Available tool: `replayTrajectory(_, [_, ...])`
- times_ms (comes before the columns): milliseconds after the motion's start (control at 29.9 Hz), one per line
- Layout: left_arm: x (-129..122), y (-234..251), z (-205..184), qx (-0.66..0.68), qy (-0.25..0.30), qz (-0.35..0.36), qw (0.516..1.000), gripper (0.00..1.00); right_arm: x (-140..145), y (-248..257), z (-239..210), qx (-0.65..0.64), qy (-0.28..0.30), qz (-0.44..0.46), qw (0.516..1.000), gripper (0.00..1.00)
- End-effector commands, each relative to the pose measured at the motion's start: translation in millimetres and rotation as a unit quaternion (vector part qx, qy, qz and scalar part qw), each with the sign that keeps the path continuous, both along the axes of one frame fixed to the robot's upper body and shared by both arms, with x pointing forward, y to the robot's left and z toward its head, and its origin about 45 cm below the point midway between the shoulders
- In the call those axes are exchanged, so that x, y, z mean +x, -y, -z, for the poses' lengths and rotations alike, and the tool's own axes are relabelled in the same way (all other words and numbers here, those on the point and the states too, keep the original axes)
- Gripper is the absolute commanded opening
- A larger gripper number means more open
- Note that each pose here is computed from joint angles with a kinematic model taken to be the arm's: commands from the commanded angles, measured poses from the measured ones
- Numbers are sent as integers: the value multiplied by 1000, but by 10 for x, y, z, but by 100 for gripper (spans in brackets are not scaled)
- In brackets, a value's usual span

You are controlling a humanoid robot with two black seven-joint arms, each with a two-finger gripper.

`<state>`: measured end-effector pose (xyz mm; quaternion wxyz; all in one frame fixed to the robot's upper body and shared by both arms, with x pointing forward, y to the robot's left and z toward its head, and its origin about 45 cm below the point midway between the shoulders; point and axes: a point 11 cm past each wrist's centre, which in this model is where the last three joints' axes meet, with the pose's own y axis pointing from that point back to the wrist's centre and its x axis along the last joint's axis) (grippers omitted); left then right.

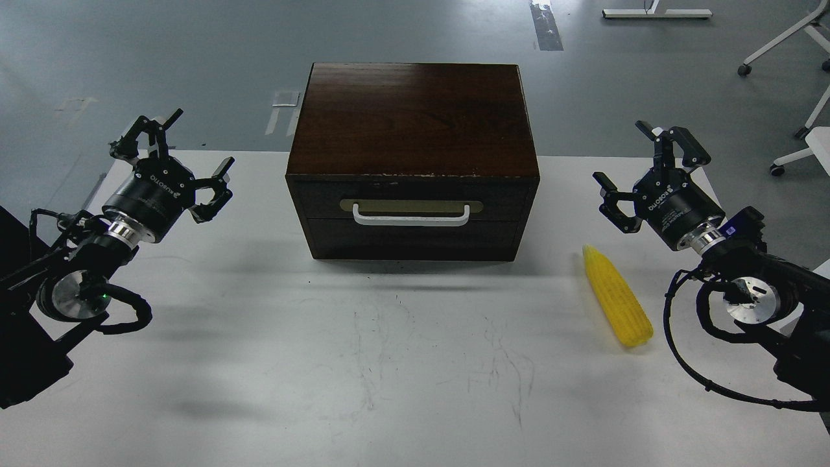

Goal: Put corn in drawer with both arms
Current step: 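Raise the left gripper and move it over the wooden box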

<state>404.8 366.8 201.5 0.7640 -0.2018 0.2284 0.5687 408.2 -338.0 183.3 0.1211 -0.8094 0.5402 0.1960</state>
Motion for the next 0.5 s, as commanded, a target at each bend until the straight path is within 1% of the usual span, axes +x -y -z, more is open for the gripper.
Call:
replayTrajectory(0, [-2, 4, 1, -1, 0, 0, 1000, 98, -1, -17, 5, 1, 0, -2, 1000, 100])
replayTrajectory(167, [10, -63, -21, 7, 0, -5, 1000, 98, -7, -16, 14, 1, -2, -1, 1000, 100])
replayTrajectory(234, [39, -93, -84, 12, 5, -5, 1000, 98, -7, -17, 15, 0, -1, -2, 1000, 100])
replayTrajectory(334, [48, -291, -223, 30, 15, -19, 999, 98, -8, -14, 12, 0, -1, -2, 1000, 100])
replayTrajectory(401, [52, -501, -402, 47, 30, -35, 998, 98, -9, -12, 8, 0, -1, -2, 1000, 100])
replayTrajectory(468, [98, -759, -746, 64, 61, -59, 994, 98, -9, -12, 8, 0, -1, -2, 1000, 100])
